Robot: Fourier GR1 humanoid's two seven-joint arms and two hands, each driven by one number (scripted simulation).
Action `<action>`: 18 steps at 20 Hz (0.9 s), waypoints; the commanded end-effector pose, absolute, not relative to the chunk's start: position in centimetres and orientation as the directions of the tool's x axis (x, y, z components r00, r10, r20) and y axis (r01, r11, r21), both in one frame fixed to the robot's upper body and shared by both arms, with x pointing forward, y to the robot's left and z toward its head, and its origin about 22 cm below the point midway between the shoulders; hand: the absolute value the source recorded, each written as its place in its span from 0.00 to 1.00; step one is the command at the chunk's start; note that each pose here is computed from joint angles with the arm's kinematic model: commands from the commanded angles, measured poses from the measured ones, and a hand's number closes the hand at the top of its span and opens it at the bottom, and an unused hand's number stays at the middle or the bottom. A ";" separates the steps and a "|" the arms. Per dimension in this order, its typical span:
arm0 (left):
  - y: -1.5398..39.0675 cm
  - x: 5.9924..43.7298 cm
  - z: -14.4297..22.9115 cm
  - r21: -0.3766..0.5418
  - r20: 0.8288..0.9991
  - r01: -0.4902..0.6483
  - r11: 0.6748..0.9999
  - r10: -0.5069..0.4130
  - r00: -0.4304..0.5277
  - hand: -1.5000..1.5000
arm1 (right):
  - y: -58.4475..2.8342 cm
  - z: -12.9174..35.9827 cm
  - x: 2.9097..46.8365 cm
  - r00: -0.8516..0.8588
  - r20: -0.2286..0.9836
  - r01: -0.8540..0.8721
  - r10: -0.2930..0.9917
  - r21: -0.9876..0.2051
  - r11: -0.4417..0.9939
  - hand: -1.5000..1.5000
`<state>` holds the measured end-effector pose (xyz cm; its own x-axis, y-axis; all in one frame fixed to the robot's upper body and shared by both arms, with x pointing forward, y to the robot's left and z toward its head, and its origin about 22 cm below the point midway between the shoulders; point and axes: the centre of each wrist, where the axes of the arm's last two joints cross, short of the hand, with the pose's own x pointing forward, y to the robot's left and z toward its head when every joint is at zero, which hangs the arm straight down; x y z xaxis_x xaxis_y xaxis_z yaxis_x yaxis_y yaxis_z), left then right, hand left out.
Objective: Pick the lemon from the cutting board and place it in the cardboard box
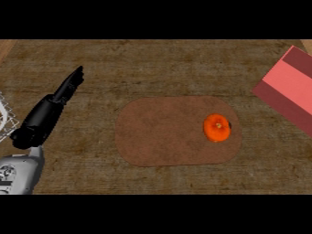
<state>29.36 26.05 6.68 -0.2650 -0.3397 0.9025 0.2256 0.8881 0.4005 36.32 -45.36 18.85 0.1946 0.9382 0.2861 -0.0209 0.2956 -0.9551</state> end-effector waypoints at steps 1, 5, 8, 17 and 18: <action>25.1 29.3 6.6 0.407 0.900 0.222 0.886 -0.348 -0.264 0.50 | -47.4 18.0 36.2 0.218 0.207 -0.190 0.954 -0.950 0.249 1.00; 26.0 29.5 5.9 0.398 0.905 0.237 0.886 -0.337 -0.259 0.50 | -50.0 17.4 35.2 0.239 0.225 -0.291 0.945 -0.912 0.290 0.00; 25.2 30.0 6.6 0.390 0.908 0.239 0.889 -0.329 -0.259 0.50 | -50.3 17.1 35.5 0.148 0.306 -0.311 0.941 -0.888 0.338 0.00; 25.6 29.6 6.1 0.390 0.909 0.238 0.890 -0.330 -0.255 0.50 | -49.7 17.3 36.9 -0.161 0.842 0.057 0.515 -0.513 0.856 0.00; 25.5 29.6 6.4 0.388 0.909 0.233 0.892 -0.328 -0.258 0.50 | -50.6 16.5 36.0 -0.161 0.879 0.083 0.449 -0.441 0.894 0.00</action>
